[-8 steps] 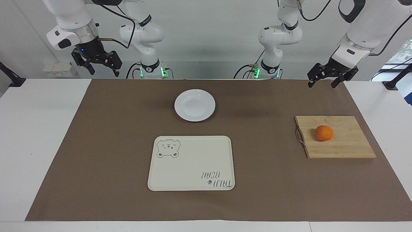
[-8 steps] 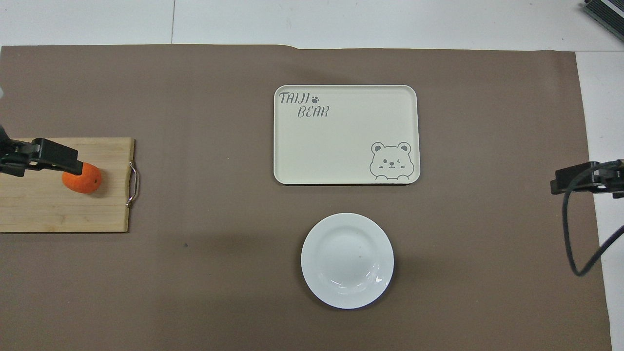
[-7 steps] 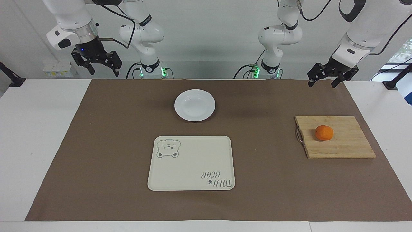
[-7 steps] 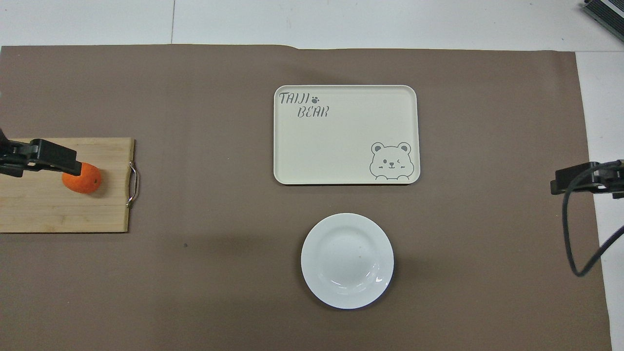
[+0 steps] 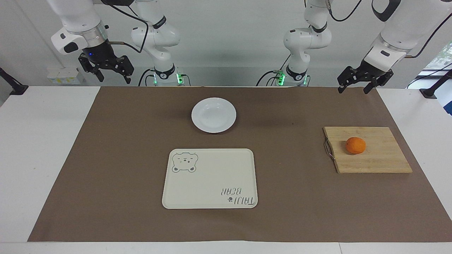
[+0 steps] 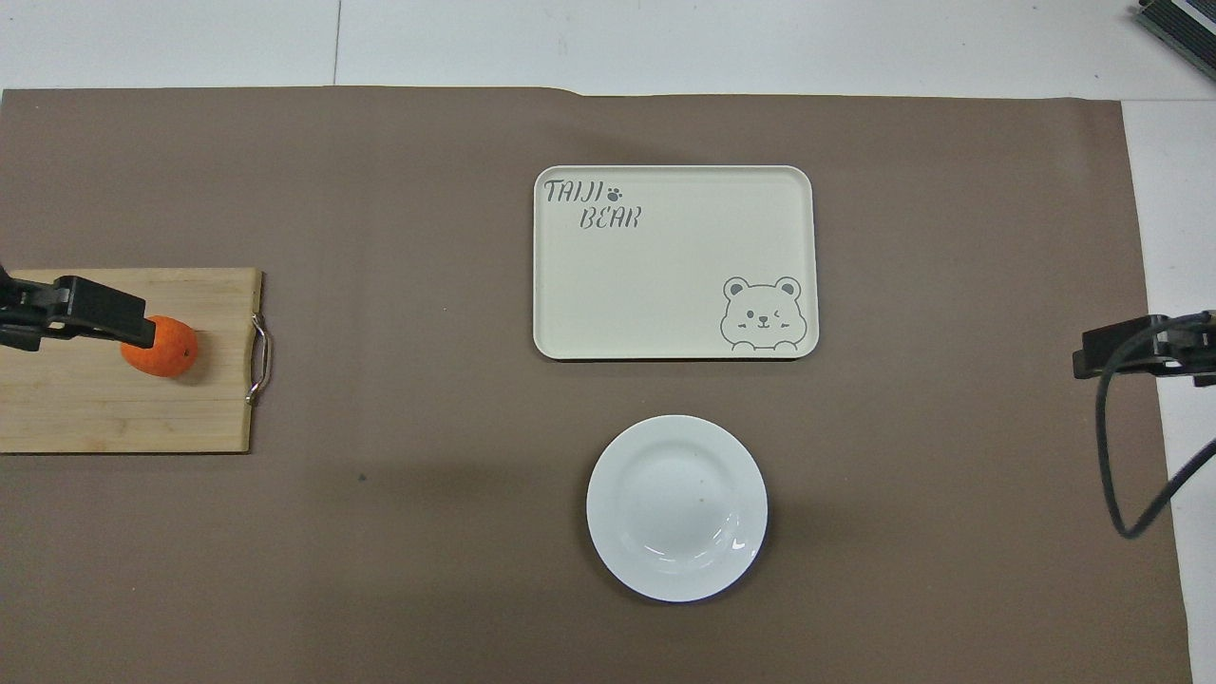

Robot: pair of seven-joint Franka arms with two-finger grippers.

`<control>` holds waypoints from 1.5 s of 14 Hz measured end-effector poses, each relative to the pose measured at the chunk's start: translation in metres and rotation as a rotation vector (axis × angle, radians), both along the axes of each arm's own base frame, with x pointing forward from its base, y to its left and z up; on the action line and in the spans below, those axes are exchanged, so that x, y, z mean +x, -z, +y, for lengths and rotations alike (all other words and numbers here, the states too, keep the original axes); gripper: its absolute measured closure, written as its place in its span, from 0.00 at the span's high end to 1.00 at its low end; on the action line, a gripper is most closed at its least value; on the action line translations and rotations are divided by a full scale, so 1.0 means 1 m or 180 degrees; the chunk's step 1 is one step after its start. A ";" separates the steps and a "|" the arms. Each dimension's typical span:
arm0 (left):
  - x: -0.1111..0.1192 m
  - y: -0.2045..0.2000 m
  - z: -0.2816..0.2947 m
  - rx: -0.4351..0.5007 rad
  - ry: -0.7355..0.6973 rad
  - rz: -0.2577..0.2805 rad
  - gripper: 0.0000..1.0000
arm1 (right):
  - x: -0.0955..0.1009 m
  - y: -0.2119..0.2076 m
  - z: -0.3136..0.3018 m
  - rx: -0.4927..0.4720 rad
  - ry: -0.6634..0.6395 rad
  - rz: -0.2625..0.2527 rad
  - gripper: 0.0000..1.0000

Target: Place orange and plate with both arms

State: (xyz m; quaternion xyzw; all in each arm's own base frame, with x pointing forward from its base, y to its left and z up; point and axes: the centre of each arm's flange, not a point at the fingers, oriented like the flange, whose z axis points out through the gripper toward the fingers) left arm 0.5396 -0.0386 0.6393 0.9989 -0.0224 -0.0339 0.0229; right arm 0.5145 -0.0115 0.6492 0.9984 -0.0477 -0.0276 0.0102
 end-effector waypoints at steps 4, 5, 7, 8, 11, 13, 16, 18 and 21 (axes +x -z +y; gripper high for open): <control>-0.002 0.001 0.003 0.0003 -0.0020 0.0019 1.00 | 0.000 0.000 0.000 0.0000 0.0000 0.0000 1.00; -0.002 0.002 0.003 0.0004 -0.0020 0.0021 1.00 | 0.000 0.000 0.000 0.0000 0.0000 0.0000 1.00; -0.002 0.001 0.004 0.0008 -0.0024 0.0017 1.00 | 0.000 0.000 0.000 0.0000 0.0000 0.0000 1.00; -0.002 0.002 0.007 0.0022 -0.0036 0.0017 1.00 | 0.000 0.000 0.000 0.0000 0.0000 0.0000 1.00; -0.001 0.004 0.016 0.0072 -0.0080 0.0020 1.00 | 0.000 0.000 0.000 0.0000 0.0000 0.0000 1.00; 0.002 0.006 0.022 0.0078 -0.0100 0.0003 1.00 | 0.000 0.000 0.000 0.0000 0.0000 0.0000 1.00; 0.012 0.015 0.041 0.0066 -0.0062 -0.0036 1.00 | 0.000 0.000 0.000 0.0000 0.0000 0.0000 1.00; 0.019 0.025 0.057 0.0054 -0.0021 -0.0045 1.00 | 0.000 0.000 0.000 0.0000 0.0000 0.0000 1.00; 0.029 0.040 0.079 0.0037 0.0072 -0.0065 1.00 | 0.000 0.000 0.000 0.0000 0.0000 0.0000 1.00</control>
